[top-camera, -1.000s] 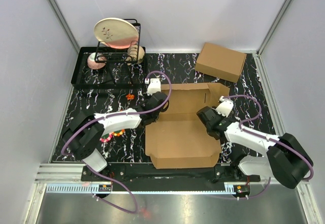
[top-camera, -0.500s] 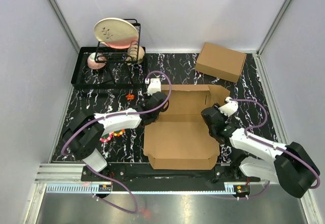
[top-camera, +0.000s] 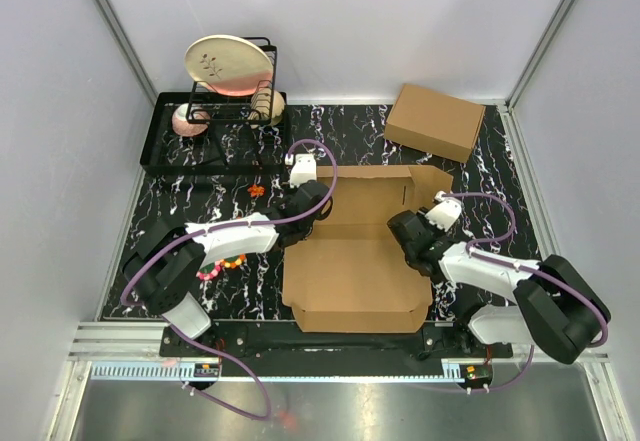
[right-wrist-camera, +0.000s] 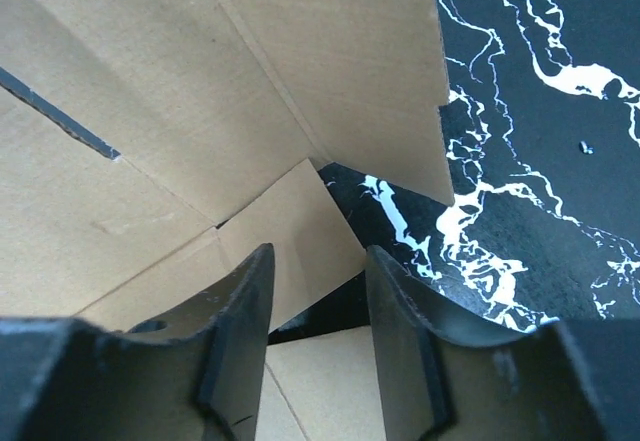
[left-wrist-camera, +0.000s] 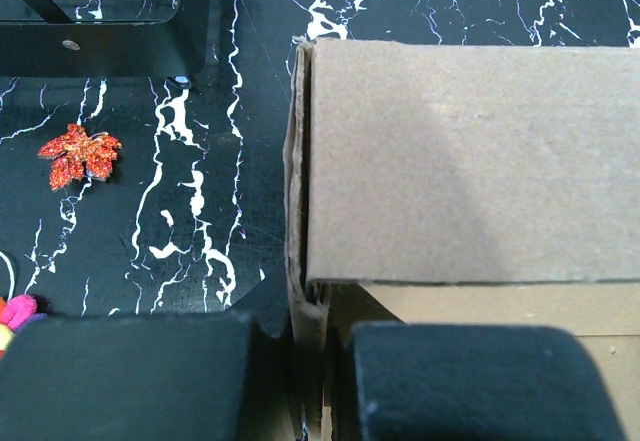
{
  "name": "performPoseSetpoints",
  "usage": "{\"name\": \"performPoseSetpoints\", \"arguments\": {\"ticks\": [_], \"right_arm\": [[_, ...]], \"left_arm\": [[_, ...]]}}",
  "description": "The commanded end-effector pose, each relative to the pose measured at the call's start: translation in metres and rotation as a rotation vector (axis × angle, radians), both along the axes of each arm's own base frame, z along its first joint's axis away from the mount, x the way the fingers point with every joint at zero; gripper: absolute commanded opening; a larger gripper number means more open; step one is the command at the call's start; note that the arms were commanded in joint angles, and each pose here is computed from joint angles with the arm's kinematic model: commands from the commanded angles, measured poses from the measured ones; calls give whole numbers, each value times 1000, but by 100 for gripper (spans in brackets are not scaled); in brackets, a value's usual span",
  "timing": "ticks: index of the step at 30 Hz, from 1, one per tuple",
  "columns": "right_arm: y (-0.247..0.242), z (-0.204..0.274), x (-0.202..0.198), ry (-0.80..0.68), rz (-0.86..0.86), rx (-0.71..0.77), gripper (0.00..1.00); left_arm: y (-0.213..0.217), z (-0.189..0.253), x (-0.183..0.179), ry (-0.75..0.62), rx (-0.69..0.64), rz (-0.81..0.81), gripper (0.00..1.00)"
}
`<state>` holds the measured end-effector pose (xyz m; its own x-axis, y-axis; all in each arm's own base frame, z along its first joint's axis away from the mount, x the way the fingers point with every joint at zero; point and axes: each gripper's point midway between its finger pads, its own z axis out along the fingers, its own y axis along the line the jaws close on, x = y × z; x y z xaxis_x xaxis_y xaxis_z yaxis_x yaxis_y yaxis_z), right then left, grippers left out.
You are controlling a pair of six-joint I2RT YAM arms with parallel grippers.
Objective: Fold the paper box
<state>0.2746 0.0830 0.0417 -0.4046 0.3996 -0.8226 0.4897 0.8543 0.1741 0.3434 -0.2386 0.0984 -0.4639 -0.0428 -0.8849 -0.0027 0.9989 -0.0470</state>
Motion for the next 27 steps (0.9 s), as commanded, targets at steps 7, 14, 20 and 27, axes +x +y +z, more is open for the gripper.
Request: {"name": "performPoseSetpoints", "arguments": {"ticks": [7, 14, 20, 27], "right_arm": [[8, 28, 9, -96, -51, 114, 60], [-1, 43, 0, -137, -66, 149, 60], [0, 26, -5, -90, -77, 153, 60], [-1, 5, -11, -43, -94, 150, 59]], "left_arm": [[-7, -5, -4, 33, -15, -32, 0], [-7, -10, -3, 41, -9, -20, 0], [-7, -11, -4, 46, -16, -17, 0], [-5, -6, -5, 36, -21, -13, 0]]}}
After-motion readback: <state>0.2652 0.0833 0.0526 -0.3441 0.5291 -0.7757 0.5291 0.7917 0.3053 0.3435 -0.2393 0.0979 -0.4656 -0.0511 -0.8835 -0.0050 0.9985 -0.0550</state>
